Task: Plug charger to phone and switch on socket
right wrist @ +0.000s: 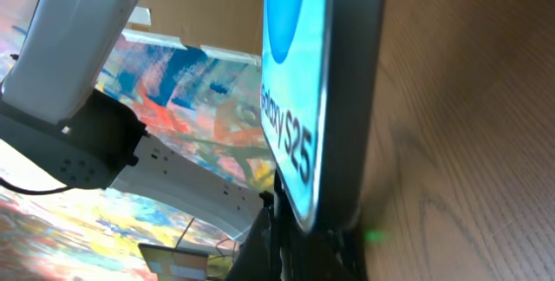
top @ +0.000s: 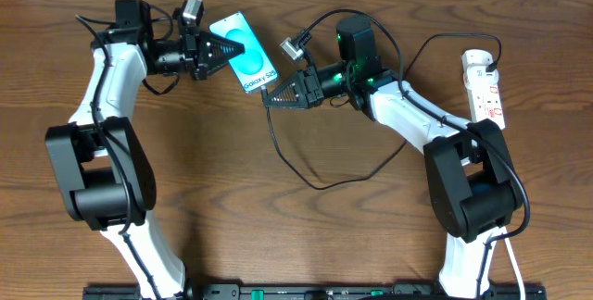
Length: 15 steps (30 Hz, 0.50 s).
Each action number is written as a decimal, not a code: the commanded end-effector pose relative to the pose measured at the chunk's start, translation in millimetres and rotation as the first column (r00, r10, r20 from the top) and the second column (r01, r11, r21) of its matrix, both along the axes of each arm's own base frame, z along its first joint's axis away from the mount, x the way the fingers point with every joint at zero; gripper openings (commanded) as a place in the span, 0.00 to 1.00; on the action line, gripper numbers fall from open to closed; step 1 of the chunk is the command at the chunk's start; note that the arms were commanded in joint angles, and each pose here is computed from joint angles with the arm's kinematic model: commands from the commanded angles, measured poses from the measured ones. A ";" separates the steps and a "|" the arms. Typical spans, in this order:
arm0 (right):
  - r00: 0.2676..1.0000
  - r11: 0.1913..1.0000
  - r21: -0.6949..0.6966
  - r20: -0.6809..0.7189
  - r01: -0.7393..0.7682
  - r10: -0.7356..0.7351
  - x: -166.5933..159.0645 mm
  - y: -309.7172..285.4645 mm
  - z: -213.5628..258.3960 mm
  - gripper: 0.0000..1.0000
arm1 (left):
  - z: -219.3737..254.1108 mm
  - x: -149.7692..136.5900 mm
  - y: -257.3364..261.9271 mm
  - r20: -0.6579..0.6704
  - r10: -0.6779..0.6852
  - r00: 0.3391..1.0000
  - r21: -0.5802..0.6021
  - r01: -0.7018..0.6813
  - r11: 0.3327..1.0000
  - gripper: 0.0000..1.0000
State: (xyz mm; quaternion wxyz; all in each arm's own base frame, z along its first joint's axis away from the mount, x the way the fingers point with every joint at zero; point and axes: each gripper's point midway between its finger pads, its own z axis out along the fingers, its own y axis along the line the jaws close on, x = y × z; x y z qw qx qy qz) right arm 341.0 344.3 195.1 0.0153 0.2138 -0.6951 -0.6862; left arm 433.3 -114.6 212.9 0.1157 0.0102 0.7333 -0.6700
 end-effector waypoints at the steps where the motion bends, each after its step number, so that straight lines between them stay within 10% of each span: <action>1: 1.000 1.000 -0.001 0.013 0.013 -0.013 3.7 2.1 2.7 0.01 | 10.6 -4.1 -14.3 0.071 -0.043 0.997 -0.015 0.044 0.999 0.07; 15: 1.000 1.000 0.008 0.014 0.005 -0.006 4.3 -2.2 4.1 0.01 | 10.6 -4.0 -13.8 0.062 -0.042 0.997 -0.016 0.043 0.999 0.07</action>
